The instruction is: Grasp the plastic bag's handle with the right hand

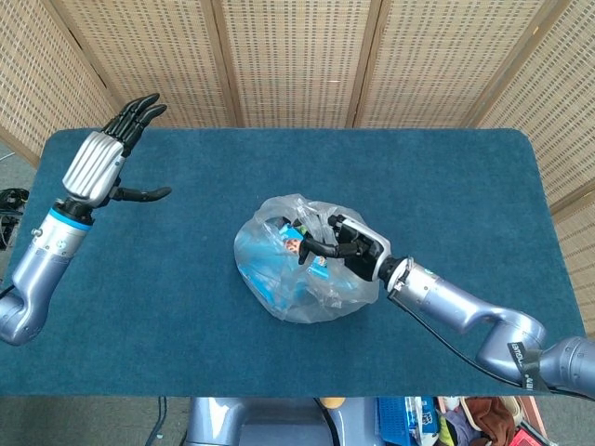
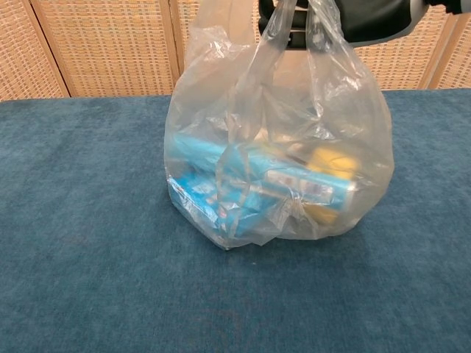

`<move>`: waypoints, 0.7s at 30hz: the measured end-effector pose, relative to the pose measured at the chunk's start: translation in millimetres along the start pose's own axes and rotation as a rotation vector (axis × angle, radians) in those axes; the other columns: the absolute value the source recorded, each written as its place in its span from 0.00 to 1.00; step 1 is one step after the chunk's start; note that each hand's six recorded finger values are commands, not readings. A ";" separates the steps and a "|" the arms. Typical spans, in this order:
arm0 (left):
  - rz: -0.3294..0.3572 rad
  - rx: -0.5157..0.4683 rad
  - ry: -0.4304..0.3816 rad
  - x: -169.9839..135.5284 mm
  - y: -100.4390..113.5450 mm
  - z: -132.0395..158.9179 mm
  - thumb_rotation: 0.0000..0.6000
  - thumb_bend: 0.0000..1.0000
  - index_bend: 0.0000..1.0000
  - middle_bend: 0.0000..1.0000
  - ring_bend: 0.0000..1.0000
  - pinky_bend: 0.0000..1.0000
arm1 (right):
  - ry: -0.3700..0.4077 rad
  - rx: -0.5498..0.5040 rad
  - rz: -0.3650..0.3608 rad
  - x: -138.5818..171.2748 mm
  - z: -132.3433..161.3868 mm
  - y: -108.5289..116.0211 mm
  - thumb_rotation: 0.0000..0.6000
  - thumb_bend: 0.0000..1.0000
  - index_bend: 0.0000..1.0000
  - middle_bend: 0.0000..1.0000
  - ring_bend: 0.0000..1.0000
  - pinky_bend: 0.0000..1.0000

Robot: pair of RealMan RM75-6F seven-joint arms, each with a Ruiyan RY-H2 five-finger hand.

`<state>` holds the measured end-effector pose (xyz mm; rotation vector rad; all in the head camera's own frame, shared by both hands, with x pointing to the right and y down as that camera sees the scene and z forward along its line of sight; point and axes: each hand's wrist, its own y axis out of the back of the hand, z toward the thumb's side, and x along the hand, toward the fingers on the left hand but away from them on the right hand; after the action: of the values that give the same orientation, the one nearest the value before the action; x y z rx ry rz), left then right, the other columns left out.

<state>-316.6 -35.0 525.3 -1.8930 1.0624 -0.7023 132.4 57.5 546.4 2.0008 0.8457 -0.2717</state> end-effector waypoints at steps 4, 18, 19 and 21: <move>0.002 0.008 0.014 -7.5 1.6 -8.3 1.00 0.01 0.00 0.00 0.00 0.15 | 0.003 0.004 -0.009 0.6 5.9 -5.5 1.00 0.39 0.40 0.77 0.55 0.47; 0.040 0.029 0.067 -32.4 12.1 -34.3 1.00 0.02 0.00 0.00 0.00 0.15 | -0.001 0.031 -0.045 5.6 19.3 -16.7 1.00 0.35 0.45 0.82 0.66 0.57; 0.044 0.031 0.073 -35.7 13.0 -36.6 1.00 0.02 0.00 0.00 0.00 0.15 | 0.001 0.035 -0.044 6.1 20.3 -17.5 1.00 0.37 0.46 0.83 0.66 0.58; 0.052 0.036 0.084 -41.6 15.1 -40.2 1.00 0.02 0.00 0.00 0.00 0.15 | 0.008 0.042 -0.041 7.5 21.8 -18.9 1.00 0.40 0.50 0.83 0.67 0.58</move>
<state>-374.1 -18.9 529.3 -1.8126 1.1399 -0.7714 128.4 49.6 518.0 2.0261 0.8938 -0.3078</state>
